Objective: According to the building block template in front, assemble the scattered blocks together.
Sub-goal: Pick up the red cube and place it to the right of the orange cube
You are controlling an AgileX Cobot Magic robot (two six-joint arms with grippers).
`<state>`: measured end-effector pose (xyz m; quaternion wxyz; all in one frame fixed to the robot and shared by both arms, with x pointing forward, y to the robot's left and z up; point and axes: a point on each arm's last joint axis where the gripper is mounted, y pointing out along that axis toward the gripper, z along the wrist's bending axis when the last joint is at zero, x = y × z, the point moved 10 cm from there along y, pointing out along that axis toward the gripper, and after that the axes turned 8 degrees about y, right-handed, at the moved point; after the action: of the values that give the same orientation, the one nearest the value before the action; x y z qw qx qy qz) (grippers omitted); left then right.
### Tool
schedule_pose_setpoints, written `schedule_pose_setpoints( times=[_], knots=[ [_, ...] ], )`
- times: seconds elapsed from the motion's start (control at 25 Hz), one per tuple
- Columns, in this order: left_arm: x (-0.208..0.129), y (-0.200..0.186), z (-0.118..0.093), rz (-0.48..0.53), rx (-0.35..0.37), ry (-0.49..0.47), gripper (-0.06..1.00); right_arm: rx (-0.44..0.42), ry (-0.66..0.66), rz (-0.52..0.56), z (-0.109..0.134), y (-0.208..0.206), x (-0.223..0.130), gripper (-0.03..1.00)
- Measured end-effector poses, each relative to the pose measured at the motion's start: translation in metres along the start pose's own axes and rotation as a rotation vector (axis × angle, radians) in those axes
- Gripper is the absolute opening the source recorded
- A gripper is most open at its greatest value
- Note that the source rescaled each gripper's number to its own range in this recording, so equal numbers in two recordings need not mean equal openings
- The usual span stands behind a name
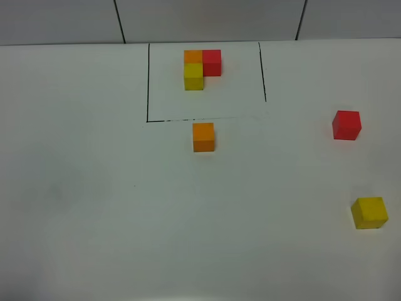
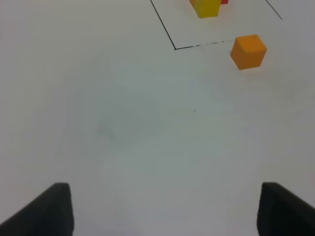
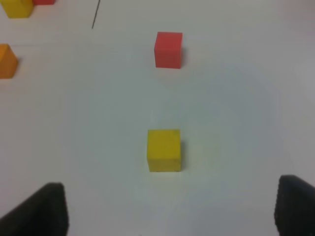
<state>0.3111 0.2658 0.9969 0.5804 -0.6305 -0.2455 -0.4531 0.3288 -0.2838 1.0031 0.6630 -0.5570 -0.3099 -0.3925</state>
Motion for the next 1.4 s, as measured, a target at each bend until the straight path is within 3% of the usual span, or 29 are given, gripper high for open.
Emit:
schedule_pose_setpoints(
  times=[0.8,1.12,1.4],
  knots=[
    [0.000,0.000,0.000,0.001,0.002,-0.003,0.70,0.000,0.002,0.000,0.000,0.000,0.000,0.80],
    [-0.003,-0.001,0.012,0.016,0.065,-0.063,0.70,0.000,0.002,0.000,0.000,0.000,0.000,0.80],
    [-0.004,-0.001,0.013,0.017,0.069,-0.071,0.70,0.000,0.002,0.000,0.000,0.000,0.000,0.80]
  ],
)
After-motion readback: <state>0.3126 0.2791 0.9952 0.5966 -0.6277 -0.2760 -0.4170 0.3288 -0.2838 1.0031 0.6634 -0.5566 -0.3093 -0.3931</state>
